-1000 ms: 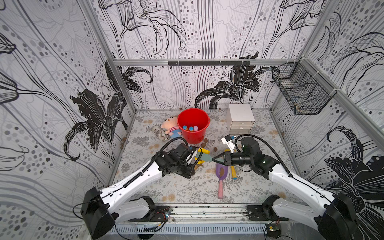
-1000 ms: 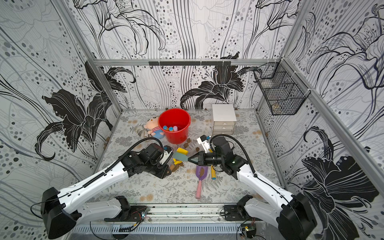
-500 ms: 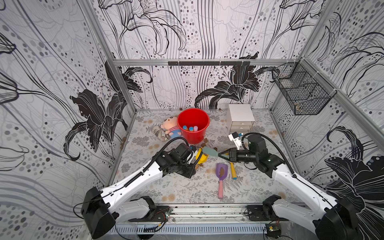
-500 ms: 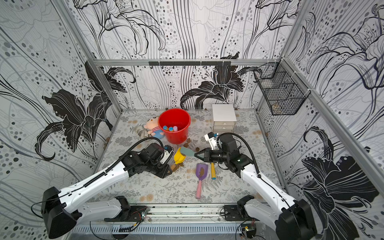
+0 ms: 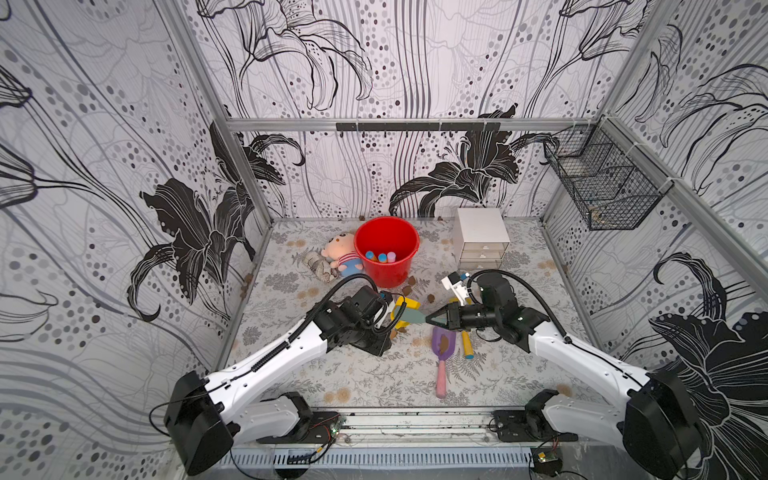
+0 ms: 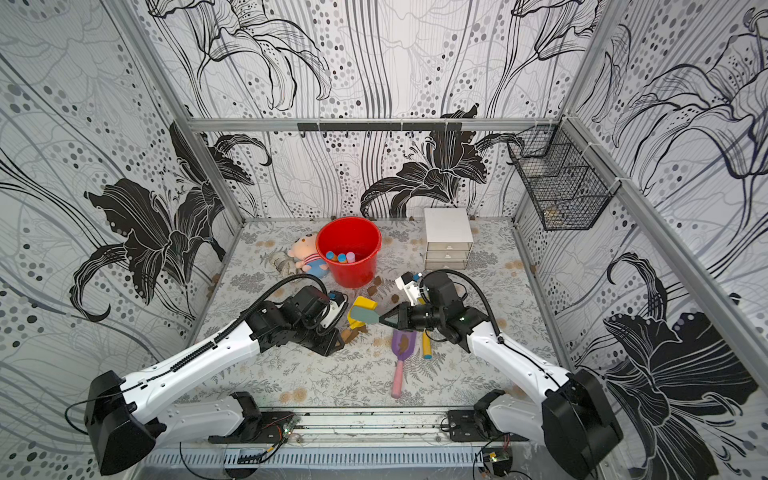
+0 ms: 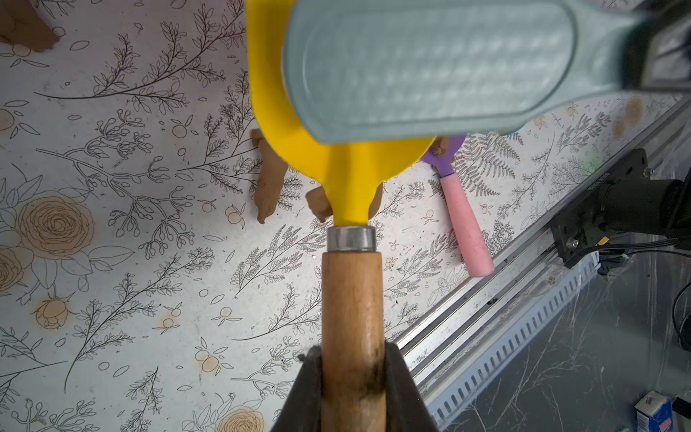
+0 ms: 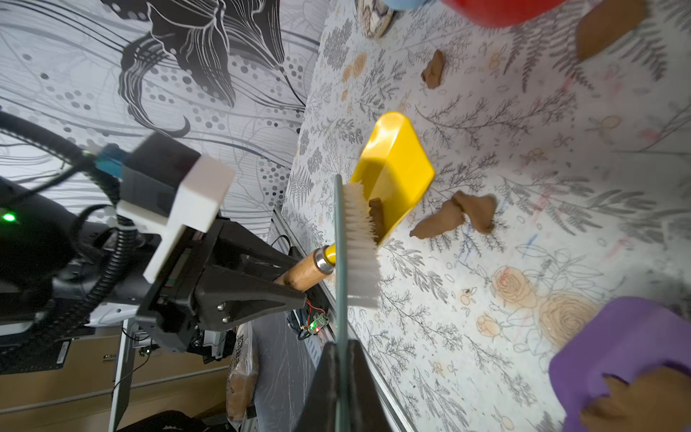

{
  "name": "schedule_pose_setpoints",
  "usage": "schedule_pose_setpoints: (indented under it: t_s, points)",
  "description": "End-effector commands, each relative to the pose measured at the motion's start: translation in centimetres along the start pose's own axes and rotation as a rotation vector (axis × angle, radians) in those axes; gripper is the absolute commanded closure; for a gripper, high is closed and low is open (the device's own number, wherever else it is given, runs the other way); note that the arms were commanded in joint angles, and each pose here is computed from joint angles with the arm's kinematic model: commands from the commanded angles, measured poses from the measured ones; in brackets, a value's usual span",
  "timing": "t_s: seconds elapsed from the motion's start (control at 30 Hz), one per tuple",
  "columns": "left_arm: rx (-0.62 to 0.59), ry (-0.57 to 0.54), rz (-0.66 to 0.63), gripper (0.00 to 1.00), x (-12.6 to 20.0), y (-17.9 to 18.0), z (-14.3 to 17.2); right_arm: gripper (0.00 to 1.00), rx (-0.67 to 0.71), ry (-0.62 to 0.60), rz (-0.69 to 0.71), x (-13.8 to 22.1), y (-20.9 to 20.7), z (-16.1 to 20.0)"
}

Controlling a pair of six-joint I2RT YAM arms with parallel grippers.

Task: Brush the soil off the hand trowel and place it into the bucket
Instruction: Brush off the soil from the hand trowel.

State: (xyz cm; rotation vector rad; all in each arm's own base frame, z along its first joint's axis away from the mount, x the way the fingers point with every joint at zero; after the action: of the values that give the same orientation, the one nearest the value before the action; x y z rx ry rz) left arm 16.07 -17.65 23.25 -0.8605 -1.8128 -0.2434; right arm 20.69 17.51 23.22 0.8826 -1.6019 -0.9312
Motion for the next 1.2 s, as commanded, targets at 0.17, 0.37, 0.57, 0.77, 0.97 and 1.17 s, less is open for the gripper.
schedule_pose_setpoints:
  t_s: [0.17,0.37,0.57,0.77,0.97,1.17]
  points:
    - [0.01,-0.004,-0.003,1.0,-0.2,0.0,-0.4,1.0,-0.001,-0.081,-0.05,2.7,1.1,-0.2]
    - [0.01,-0.001,0.005,1.0,-0.3,-0.1,-0.7,1.0,0.003,-0.014,-0.037,-0.1,1.0,1.7]
    - [0.013,0.0,0.009,1.0,-0.3,-0.1,-0.7,1.0,0.011,0.057,-0.03,-2.8,0.7,2.3]
    - [0.018,0.01,0.0,1.0,-0.4,0.1,-0.4,1.0,0.007,-0.025,0.011,0.4,-0.4,-0.5]
    - [0.022,0.016,-0.002,1.0,-0.7,0.2,-0.4,1.0,-0.003,-0.084,-0.043,2.8,0.6,-0.3]
    - [0.027,0.018,0.006,1.0,-0.7,0.1,-0.6,1.0,-0.006,-0.05,-0.052,0.9,0.2,1.3]
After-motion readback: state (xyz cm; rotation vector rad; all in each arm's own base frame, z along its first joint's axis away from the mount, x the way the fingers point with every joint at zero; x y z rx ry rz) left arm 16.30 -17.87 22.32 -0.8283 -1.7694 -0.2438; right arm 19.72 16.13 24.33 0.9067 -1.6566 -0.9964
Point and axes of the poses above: each gripper's point midway between its finger pads, its own x axis back along the fingers, its own y axis along the line the jaws close on, z = x × y, the point moved 10 cm from there along x, back along the fingers, and after that the axes turned 15 degrees about -x, right-handed, at the moved point
